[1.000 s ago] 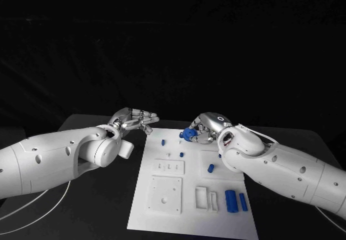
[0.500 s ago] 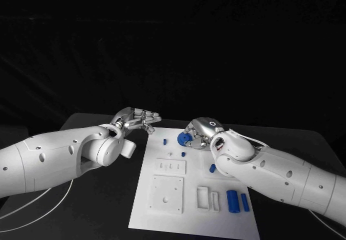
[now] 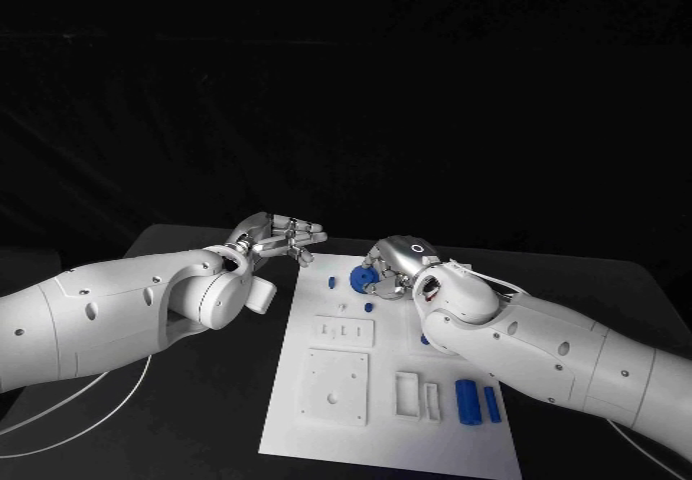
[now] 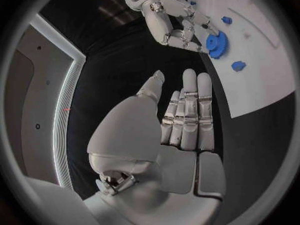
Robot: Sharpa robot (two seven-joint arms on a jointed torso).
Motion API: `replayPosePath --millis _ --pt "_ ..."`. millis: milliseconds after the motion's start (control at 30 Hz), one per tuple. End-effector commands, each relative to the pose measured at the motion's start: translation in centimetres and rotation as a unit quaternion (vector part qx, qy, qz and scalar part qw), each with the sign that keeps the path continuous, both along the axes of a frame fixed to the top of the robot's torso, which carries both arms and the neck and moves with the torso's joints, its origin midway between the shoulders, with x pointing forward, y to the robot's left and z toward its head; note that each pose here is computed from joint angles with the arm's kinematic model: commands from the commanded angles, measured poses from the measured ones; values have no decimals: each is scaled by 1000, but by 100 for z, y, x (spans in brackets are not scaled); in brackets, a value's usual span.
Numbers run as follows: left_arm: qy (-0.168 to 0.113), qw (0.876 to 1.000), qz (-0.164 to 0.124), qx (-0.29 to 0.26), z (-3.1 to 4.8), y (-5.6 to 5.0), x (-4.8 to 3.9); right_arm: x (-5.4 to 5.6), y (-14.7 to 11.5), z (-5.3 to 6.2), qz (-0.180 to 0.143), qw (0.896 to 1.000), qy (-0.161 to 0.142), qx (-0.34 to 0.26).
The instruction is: Assemble the parts on the task board
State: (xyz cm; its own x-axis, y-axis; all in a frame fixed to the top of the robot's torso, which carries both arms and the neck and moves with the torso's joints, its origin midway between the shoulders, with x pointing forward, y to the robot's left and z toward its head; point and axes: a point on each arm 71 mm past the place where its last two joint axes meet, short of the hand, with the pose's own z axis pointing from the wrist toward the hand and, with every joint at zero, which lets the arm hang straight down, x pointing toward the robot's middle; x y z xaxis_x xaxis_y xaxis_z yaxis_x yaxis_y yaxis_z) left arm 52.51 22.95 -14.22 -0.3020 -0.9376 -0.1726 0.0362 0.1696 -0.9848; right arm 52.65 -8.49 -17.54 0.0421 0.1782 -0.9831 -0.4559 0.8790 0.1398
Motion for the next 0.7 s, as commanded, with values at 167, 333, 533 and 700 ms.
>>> replayPosePath --millis 167,333,533,700 --pt "-3 1000 -8 -4 13 -29 0 7 33 -26 4 1000 -5 -9" --pt "-3 1000 -9 -4 13 -35 2 17 42 -54 4 1000 -1 -13" --pt "-3 1000 -9 -3 12 -40 4 23 54 -91 5 1000 6 -18" --pt "-3 1000 -9 -3 13 -41 4 34 52 -112 3 1000 10 -20"
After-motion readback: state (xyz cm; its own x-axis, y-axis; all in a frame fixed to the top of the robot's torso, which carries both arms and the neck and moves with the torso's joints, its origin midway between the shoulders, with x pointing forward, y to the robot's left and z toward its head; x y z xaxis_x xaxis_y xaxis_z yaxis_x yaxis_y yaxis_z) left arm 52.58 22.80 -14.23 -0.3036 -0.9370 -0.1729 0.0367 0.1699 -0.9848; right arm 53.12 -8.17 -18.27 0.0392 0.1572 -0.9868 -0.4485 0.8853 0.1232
